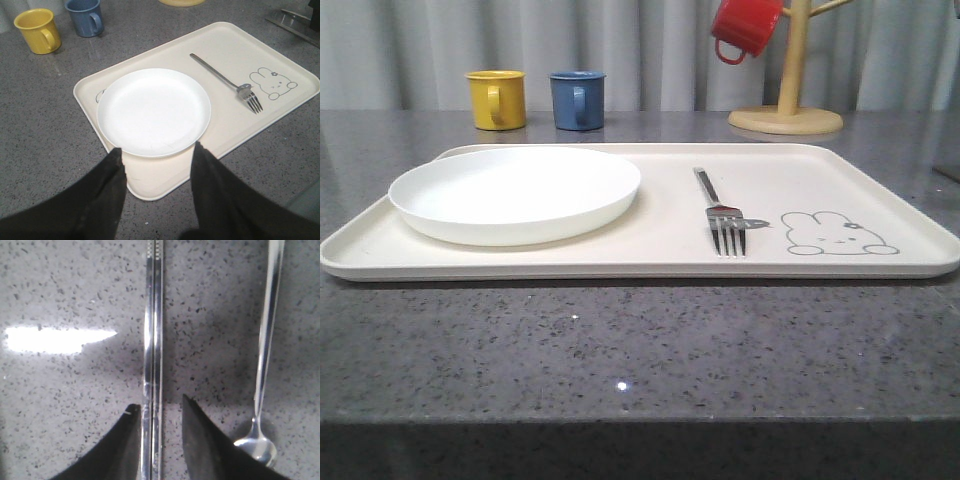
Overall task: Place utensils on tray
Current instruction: 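Grasp the silver chopsticks with the right gripper and lift them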
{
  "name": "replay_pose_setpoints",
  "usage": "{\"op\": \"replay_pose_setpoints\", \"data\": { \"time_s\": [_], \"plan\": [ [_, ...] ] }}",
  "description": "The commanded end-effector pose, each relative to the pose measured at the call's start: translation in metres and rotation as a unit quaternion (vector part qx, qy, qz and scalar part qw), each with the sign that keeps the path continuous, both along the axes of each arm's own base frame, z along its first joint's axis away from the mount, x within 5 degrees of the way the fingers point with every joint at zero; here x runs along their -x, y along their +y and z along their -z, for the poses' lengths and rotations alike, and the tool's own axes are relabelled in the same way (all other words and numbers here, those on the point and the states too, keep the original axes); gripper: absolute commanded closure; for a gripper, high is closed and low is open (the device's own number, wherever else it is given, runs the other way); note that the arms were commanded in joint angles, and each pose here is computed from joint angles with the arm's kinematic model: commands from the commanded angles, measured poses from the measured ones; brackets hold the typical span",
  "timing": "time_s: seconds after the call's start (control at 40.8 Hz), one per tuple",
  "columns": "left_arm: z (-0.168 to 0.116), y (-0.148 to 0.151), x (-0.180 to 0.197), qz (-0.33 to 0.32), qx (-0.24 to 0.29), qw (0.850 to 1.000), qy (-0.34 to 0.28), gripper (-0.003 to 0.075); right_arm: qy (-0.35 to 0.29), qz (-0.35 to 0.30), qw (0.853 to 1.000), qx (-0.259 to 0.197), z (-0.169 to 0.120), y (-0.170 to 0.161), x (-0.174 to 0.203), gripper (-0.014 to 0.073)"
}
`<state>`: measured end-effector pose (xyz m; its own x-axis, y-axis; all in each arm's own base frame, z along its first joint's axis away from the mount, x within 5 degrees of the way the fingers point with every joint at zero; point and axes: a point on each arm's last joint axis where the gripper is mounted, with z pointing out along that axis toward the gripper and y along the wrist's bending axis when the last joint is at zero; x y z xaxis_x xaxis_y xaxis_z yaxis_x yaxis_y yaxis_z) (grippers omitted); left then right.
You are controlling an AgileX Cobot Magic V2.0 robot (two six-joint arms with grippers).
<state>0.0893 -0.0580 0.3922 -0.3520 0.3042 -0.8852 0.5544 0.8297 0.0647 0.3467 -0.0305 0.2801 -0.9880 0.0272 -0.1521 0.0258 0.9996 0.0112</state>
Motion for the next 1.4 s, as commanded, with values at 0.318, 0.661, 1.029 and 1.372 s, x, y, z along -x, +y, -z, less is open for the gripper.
{"op": "replay_pose_setpoints", "data": {
  "time_s": [0.318,0.661,1.029,1.372],
  "plan": [
    [-0.014,-0.002,-0.001,0.004,0.030,0.999,-0.039,0.0427,0.044,-0.007,0.999,-0.017,-0.001,0.003,0.005,0.0350],
    [-0.014,-0.002,-0.001,0.004,0.030,0.999,-0.039,0.0427,0.050,-0.007,0.999,-0.017,0.006,0.003,0.001,0.0350],
    [-0.014,-0.002,-0.001,0.004,0.030,0.999,-0.039,0.0427,0.066,-0.007,0.998,-0.019,0.015,0.003,-0.002,0.0403],
    [-0.014,-0.002,-0.001,0.004,0.030,0.999,-0.039,0.0427,0.060,-0.007,0.998,-0.019,0.009,0.003,0.000,0.0599]
  ]
}}
